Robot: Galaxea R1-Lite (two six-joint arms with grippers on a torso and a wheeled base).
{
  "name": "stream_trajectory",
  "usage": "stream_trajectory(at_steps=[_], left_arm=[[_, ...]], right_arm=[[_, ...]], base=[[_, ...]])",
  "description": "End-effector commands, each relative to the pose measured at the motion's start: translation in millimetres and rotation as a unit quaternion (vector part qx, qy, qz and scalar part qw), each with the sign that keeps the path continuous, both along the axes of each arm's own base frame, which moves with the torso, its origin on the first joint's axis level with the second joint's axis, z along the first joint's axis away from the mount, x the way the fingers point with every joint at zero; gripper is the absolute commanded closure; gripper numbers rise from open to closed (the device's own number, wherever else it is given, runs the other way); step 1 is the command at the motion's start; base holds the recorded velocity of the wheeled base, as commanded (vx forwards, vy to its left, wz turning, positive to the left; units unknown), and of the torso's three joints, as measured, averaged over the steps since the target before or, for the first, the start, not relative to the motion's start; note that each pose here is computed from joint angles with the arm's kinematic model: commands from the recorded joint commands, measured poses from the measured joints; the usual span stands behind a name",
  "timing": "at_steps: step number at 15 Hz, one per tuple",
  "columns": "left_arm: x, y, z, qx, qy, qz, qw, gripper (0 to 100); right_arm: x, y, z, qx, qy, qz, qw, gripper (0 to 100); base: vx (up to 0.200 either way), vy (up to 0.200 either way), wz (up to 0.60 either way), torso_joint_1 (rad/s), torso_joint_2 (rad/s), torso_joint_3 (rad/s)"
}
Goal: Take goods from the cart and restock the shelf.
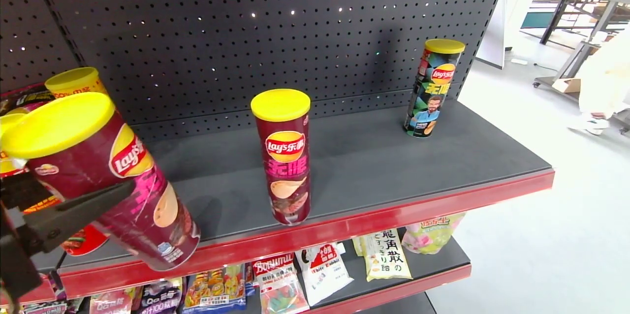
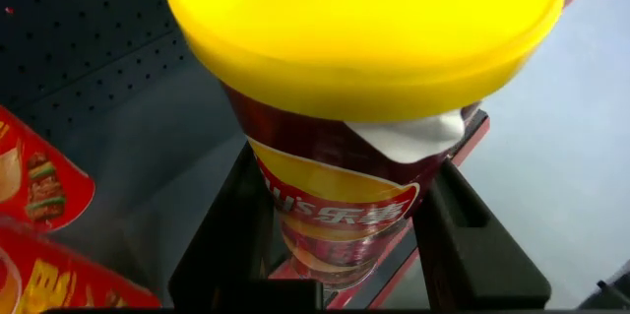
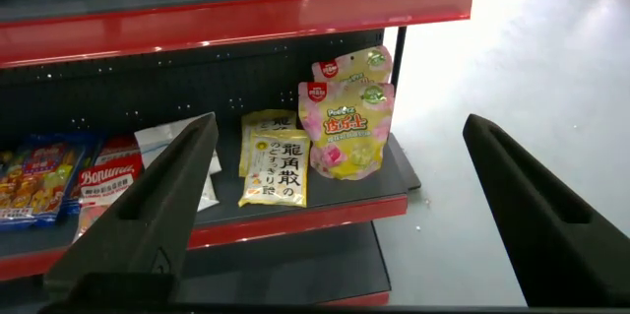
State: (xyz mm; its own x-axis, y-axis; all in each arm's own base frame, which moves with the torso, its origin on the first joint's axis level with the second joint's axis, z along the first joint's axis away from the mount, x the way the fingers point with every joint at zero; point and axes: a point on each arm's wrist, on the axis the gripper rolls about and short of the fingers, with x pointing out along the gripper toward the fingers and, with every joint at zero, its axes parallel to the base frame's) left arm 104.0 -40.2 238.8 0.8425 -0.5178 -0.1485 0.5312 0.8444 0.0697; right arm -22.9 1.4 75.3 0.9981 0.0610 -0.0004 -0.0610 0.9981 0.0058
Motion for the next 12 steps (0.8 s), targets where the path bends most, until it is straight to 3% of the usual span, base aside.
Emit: stream_trajectory(at_steps=[1, 8, 12], left_arm=[[30.1, -10.1, -6.6, 0.011, 0.028, 0.000, 0.9996, 100], [89.2, -30.3, -8.8, 0.012, 0.044, -0.001, 0.9990, 100], [163.3, -54.1, -2.1, 0.008, 0.022, 0.006, 0.9997, 100]], right_arm=[[0.1, 0.0, 0.0, 0.000, 0.001, 0.000, 1.000, 0], [0.1, 0.0, -0.1, 0.000, 0.001, 0.000, 1.000, 0], [0.1, 0.0, 0.0, 0.000, 0.001, 0.000, 1.000, 0]], base=[[0.000, 0.000, 0.00, 0.000, 0.00, 0.000], [0.000, 0.000, 0.00, 0.000, 0.00, 0.000], [0.000, 0.000, 0.00, 0.000, 0.00, 0.000]])
